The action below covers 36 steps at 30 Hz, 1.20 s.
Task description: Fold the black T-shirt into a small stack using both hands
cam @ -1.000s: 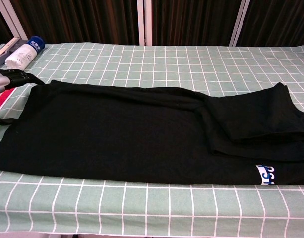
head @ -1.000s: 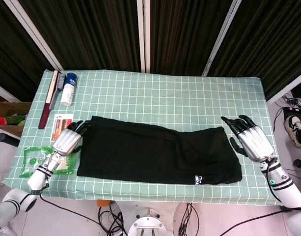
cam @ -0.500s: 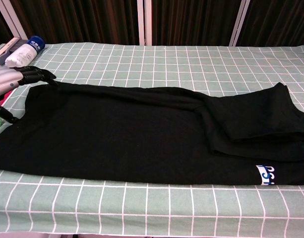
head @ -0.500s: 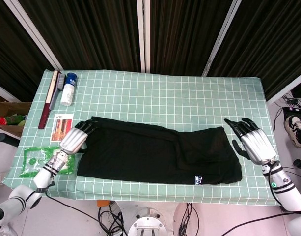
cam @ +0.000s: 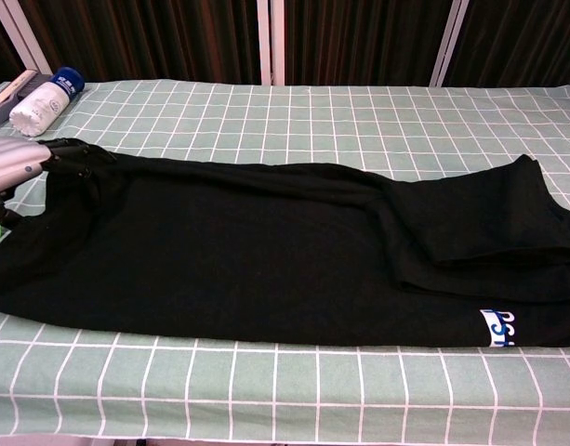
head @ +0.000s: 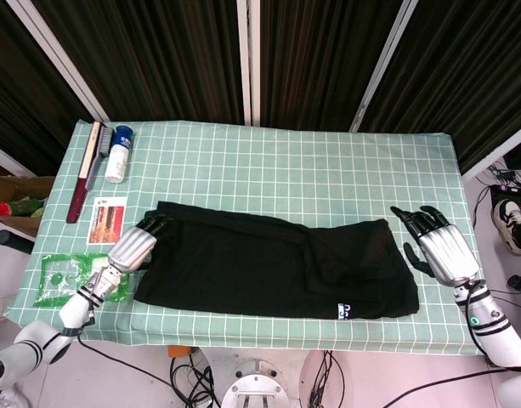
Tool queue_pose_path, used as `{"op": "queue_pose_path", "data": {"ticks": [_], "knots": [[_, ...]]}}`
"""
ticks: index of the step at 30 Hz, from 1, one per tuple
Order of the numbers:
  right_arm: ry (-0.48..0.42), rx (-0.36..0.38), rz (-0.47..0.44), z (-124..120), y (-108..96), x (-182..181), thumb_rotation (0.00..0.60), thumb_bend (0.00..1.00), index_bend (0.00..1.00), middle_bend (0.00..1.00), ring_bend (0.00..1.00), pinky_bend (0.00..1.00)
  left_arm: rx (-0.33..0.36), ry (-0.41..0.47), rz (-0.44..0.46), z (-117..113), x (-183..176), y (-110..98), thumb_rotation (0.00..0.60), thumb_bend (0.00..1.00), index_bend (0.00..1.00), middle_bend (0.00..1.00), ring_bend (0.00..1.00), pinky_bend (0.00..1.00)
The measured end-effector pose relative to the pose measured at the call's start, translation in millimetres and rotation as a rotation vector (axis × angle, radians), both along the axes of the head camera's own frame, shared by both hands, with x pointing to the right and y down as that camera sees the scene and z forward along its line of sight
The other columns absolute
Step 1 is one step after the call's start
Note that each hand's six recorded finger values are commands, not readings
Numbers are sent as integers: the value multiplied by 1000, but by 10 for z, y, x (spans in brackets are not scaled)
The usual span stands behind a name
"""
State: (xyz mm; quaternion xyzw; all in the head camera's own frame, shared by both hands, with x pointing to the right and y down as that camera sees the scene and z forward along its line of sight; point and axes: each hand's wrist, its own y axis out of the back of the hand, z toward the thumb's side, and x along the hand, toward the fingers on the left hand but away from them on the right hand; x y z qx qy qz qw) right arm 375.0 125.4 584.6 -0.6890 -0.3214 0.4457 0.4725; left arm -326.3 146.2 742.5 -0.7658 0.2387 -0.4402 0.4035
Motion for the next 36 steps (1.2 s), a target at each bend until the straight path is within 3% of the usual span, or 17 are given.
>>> {"op": "queue_pose_path", "data": {"ticks": [6, 17, 23, 30, 36], "knots": [[-10, 6, 2, 8, 9, 9, 600, 493, 112, 264, 254, 235, -2, 5, -22, -12, -1, 22, 600, 553, 531, 169, 86, 184], [-38, 24, 5, 14, 0, 20, 600, 494, 113, 261, 254, 235, 70, -42, -81, -70, -146, -49, 600, 589, 539, 184, 86, 184], [-51, 28, 7, 46, -25, 15, 600, 494, 113, 260, 254, 235, 133, -99, -179, -177, -468, -269, 600, 589, 541, 184, 86, 184], [-62, 34, 10, 58, -46, 14, 600, 494, 113, 260, 254, 235, 189, -262, -297, -328, -1140, -518, 600, 590, 541, 184, 86, 184], [-67, 36, 16, 62, -34, 42, 600, 493, 113, 259, 254, 235, 213, -333, -341, -457, -1423, -577, 600, 590, 537, 184, 86, 184]]}}
